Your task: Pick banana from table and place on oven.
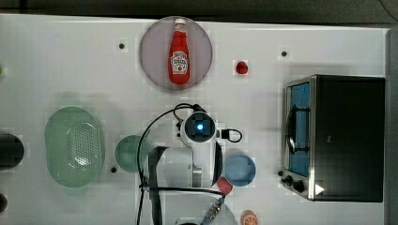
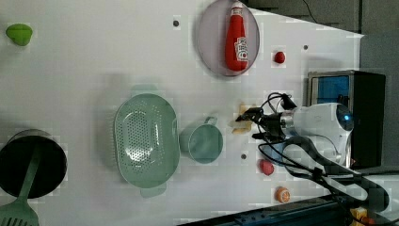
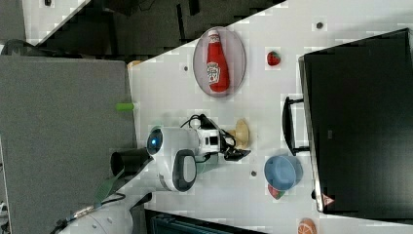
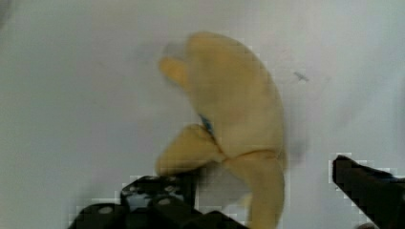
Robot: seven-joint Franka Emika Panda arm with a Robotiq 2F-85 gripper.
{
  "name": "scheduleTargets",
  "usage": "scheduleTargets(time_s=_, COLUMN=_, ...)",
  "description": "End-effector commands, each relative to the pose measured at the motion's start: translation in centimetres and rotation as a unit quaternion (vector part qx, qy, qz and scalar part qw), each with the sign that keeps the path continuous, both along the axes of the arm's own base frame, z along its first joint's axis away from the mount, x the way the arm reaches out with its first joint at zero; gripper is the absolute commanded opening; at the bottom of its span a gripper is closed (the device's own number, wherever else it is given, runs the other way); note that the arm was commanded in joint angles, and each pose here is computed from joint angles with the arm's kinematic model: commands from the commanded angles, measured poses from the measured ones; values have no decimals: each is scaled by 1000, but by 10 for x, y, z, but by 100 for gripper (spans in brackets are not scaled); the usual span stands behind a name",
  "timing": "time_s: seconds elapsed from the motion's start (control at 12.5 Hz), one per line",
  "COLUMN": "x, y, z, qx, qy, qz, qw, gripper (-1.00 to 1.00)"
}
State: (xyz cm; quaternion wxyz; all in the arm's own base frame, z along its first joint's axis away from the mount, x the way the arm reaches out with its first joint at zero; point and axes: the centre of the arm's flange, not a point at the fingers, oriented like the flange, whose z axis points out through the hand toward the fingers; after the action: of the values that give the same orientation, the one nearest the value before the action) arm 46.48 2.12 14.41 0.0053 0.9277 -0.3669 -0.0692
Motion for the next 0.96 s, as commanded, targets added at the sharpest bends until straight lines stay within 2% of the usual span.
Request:
scheduleTargets(time_s=0.08, x=14, y=-3, z=13, qx=0, qy=-49, qz=-7, qw=999, gripper=69)
scheduleTargets(time_s=0.24, x=16, y=-2, z=13, qx=1, qy=-56, qz=-6, qw=998, gripper=18)
scheduleTargets(time_s=0.48, x=16, y=-2, z=13, qx=1, qy=-56, qz=-6, qw=998, gripper=-48)
scheduleTargets(time_s=0.72, x=20, y=-2, z=28, qx=0, qy=-66, qz=-5, qw=998, gripper=-53)
scheduleTargets(time_s=0.96, x=32, y=0, z=102, qx=-6, qy=-93, qz=1, qw=996, gripper=-53)
